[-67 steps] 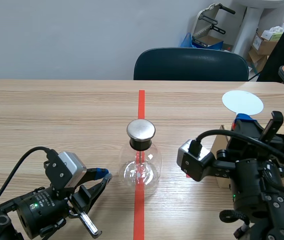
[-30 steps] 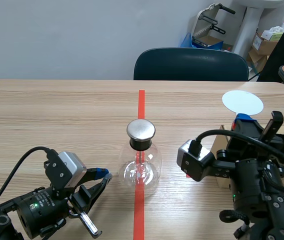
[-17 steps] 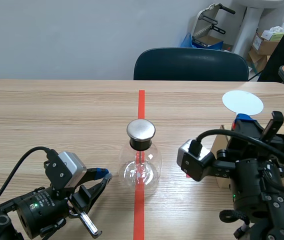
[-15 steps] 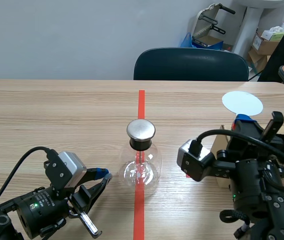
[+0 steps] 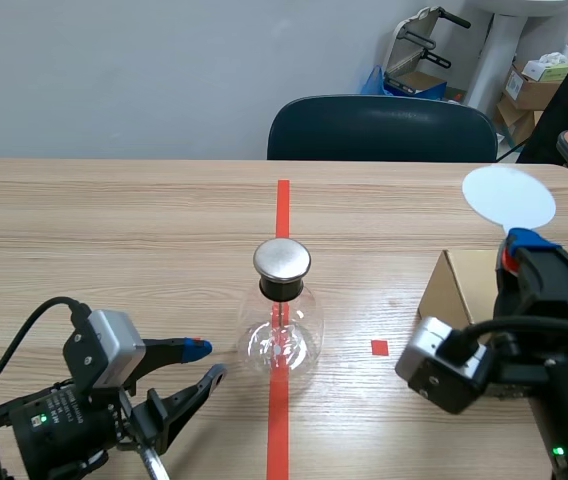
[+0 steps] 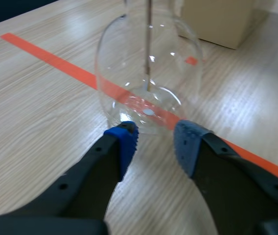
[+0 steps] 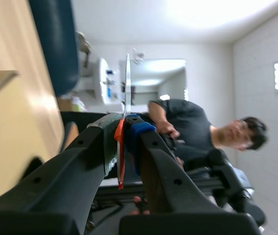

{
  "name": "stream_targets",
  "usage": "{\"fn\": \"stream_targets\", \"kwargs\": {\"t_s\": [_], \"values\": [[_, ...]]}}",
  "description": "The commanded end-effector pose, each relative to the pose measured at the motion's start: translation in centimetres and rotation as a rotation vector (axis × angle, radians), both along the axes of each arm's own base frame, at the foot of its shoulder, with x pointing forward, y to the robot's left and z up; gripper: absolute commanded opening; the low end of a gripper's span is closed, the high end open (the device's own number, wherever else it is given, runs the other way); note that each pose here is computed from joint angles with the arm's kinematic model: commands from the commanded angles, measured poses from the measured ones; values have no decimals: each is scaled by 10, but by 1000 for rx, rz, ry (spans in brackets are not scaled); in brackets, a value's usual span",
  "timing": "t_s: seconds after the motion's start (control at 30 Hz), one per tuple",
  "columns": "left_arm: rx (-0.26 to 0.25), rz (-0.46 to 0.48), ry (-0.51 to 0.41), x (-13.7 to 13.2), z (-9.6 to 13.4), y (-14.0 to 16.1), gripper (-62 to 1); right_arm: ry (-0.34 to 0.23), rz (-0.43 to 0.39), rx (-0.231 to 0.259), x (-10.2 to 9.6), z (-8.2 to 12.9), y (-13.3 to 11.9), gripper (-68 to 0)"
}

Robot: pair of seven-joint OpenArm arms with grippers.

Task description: Do the electroscope experiment

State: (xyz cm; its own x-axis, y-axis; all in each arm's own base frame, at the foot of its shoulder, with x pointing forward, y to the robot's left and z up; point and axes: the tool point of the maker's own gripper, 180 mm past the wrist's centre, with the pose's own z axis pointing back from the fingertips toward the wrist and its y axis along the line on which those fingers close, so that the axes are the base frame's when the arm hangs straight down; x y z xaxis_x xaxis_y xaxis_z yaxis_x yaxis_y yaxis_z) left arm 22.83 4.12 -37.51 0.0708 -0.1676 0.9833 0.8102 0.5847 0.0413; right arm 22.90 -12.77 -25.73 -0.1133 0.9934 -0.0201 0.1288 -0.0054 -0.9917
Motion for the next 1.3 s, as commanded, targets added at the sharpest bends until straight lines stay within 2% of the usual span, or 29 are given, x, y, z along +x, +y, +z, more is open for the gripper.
{"fn": "stream_targets", "kwargs": {"t_s": [0.0,0.13,0.33,0.43,0.53,0.6,0.73,1.03,1.17,1.27], "values": [[-51,-46,-24,-5,17,-7,-289,-55,0,12,-2,11,-4,-665],[-90,-132,-27,-20,34,-12,-171,-29,6,12,-5,2,-13,-665],[-132,-232,-63,-34,71,-18,-34,44,21,0,-13,-26,-19,-665],[-155,-268,-77,-39,91,-17,14,76,24,-7,-16,-39,-21,-664],[-182,-293,-81,-42,111,-16,14,97,16,-11,-14,-50,-25,-664],[-181,-328,-90,-48,120,-18,14,114,15,-16,-13,-58,-26,-665],[-141,-380,-87,-59,127,-20,14,137,22,-32,-13,-68,-27,-665],[-72,-461,-29,-89,134,-3,14,135,21,-37,-10,-69,-27,-665],[-109,-433,15,-91,141,7,14,135,20,-37,-10,-69,-27,-665],[-125,-437,9,-91,147,12,14,135,20,-37,-10,-69,-27,-664]]}}
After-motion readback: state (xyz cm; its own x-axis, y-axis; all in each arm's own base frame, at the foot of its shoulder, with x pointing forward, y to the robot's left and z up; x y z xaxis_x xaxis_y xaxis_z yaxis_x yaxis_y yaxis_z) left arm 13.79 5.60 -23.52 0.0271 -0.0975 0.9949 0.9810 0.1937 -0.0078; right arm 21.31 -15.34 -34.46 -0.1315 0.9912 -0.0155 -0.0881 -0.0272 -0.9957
